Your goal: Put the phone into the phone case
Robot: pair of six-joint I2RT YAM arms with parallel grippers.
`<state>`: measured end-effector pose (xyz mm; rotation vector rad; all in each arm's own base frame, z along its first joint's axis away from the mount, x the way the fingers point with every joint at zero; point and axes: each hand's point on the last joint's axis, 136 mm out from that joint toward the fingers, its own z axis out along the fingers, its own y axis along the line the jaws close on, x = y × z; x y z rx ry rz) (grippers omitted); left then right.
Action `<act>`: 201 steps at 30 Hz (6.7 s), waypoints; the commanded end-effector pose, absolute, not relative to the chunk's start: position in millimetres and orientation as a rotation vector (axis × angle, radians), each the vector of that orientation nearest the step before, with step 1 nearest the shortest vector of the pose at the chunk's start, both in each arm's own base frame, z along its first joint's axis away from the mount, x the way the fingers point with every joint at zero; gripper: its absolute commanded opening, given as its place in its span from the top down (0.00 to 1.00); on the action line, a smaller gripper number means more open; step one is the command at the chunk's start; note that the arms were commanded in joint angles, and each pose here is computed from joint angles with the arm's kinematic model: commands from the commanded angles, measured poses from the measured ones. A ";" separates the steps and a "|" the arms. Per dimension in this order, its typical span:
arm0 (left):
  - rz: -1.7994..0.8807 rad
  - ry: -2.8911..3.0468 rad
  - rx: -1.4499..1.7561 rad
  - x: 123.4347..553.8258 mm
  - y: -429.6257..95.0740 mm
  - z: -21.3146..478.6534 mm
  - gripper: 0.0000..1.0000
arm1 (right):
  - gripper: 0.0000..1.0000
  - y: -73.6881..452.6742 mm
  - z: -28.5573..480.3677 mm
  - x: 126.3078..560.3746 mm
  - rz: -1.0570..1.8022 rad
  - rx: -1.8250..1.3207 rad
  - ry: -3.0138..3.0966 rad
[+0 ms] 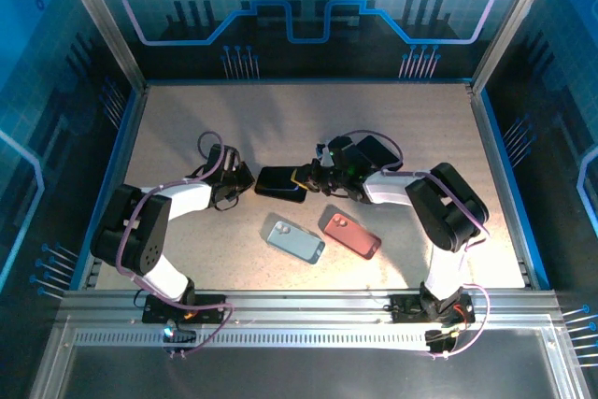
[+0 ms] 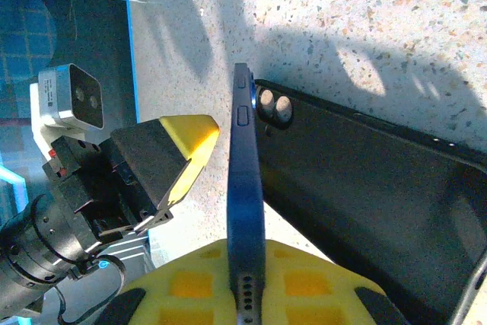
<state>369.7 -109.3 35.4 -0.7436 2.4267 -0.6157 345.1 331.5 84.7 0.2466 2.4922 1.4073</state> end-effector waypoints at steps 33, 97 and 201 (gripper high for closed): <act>-0.703 2.475 -0.748 356.6 -132.6 13.0 1.00 | 1.00 329.8 50.6 331.4 1.347 0.283 2.628; -0.708 2.444 -0.692 345.9 -148.7 39.0 1.00 | 0.33 321.1 58.9 325.1 1.007 0.010 2.831; -0.609 2.520 -0.814 340.4 -127.3 0.8 1.00 | 1.00 313.1 23.3 305.1 0.856 -0.209 2.888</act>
